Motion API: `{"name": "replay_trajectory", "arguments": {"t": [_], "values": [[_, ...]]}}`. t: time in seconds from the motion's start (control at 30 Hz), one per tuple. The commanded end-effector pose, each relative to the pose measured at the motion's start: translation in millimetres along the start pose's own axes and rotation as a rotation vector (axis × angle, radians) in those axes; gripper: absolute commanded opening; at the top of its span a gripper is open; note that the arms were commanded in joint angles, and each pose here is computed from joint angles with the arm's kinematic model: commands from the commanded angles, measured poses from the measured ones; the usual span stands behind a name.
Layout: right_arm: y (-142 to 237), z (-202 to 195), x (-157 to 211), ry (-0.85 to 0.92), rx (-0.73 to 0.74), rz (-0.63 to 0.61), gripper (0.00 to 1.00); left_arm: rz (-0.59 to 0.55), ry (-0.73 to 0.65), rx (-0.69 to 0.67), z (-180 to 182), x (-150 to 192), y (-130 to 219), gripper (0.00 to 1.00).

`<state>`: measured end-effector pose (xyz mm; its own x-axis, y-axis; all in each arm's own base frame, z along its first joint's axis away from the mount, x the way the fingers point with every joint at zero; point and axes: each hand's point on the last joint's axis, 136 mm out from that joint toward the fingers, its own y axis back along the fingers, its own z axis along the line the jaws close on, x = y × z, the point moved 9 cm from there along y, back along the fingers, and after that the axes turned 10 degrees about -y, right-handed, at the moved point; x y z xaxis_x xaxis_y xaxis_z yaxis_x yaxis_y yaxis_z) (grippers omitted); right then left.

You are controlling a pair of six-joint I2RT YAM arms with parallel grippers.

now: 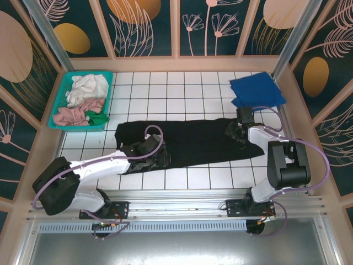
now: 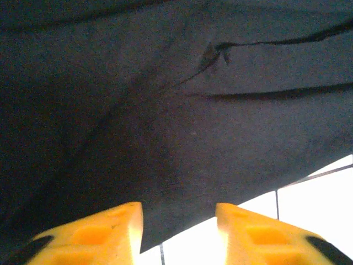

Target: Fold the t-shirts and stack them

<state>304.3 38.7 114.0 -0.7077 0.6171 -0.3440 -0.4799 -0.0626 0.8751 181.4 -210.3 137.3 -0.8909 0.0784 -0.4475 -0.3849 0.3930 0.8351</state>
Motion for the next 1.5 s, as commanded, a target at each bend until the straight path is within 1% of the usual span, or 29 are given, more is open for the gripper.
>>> {"name": "replay_trajectory", "arguments": {"t": [0.0,0.03,0.13,0.23,0.37,0.43,0.5,0.57,0.63,0.67,0.87,0.97,1.07,1.17,1.2,1.3,1.37,1.4,1.47], "values": [[5,2,-1,-0.008,-0.04,-0.01,0.5,-0.089,0.037,-0.196,19,-19,11,0.65],[5,3,0,-0.009,-0.041,-0.006,0.5,-0.083,0.046,-0.226,26,-24,9,0.68],[3,1,2,-0.01,-0.04,-0.001,0.5,-0.085,0.079,-0.261,43,-39,-5,0.69],[2,1,4,-0.009,-0.046,0.015,0.5,-0.067,0.074,-0.285,45,-51,-23,0.67],[1,3,7,-0.002,-0.054,0.02,0.5,-0.011,0.033,-0.322,40,-64,-50,0.67],[1,1,7,-0.001,-0.046,0.017,0.5,0.024,0.027,-0.313,38,-65,-63,0.62],[0,0,8,0.001,-0.038,0.017,0.5,0.031,0.032,-0.26,34,-65,-67,0.54],[-1,-2,9,0.002,-0.034,0.018,0.51,0.029,0.042,-0.213,32,-63,-65,0.41],[-2,-4,11,0.003,-0.032,0.02,0.51,0.04,0.048,-0.199,31,-58,-64,0.29],[-3,-4,11,0.001,-0.03,0.021,0.51,0.02,0.047,-0.183,28,-60,-56,0.25],[-9,-5,12,0.0,-0.024,0.034,0.51,-0.02,-0.007,-0.161,5,-53,-37,0.16],[-11,-6,12,0.003,-0.017,0.036,0.51,0.001,-0.089,-0.141,-18,-46,-38,0.18],[-11,-5,12,0.005,-0.017,0.043,0.51,0.046,-0.149,-0.11,-37,-33,-43,0.21],[-8,-5,11,0.005,-0.018,0.037,0.51,0.072,-0.166,0.011,-50,-21,-46,0.22],[-6,-4,10,0.005,-0.02,0.033,0.51,0.071,-0.169,0.047,-53,-18,-44,0.23],[0,-1,8,0.005,-0.034,0.021,0.51,0.057,-0.175,0.119,-56,-15,-35,0.3],[5,5,7,0.005,-0.056,0.012,0.51,0.009,-0.183,0.121,-55,-19,-22,0.35],[7,9,6,0.008,-0.064,0.007,0.51,-0.016,-0.186,0.104,-54,-22,-16,0.39],[10,22,7,0.035,-0.085,-0.002,0.51,-0.079,-0.173,0.039,-47,-34,-2,0.52]]}}
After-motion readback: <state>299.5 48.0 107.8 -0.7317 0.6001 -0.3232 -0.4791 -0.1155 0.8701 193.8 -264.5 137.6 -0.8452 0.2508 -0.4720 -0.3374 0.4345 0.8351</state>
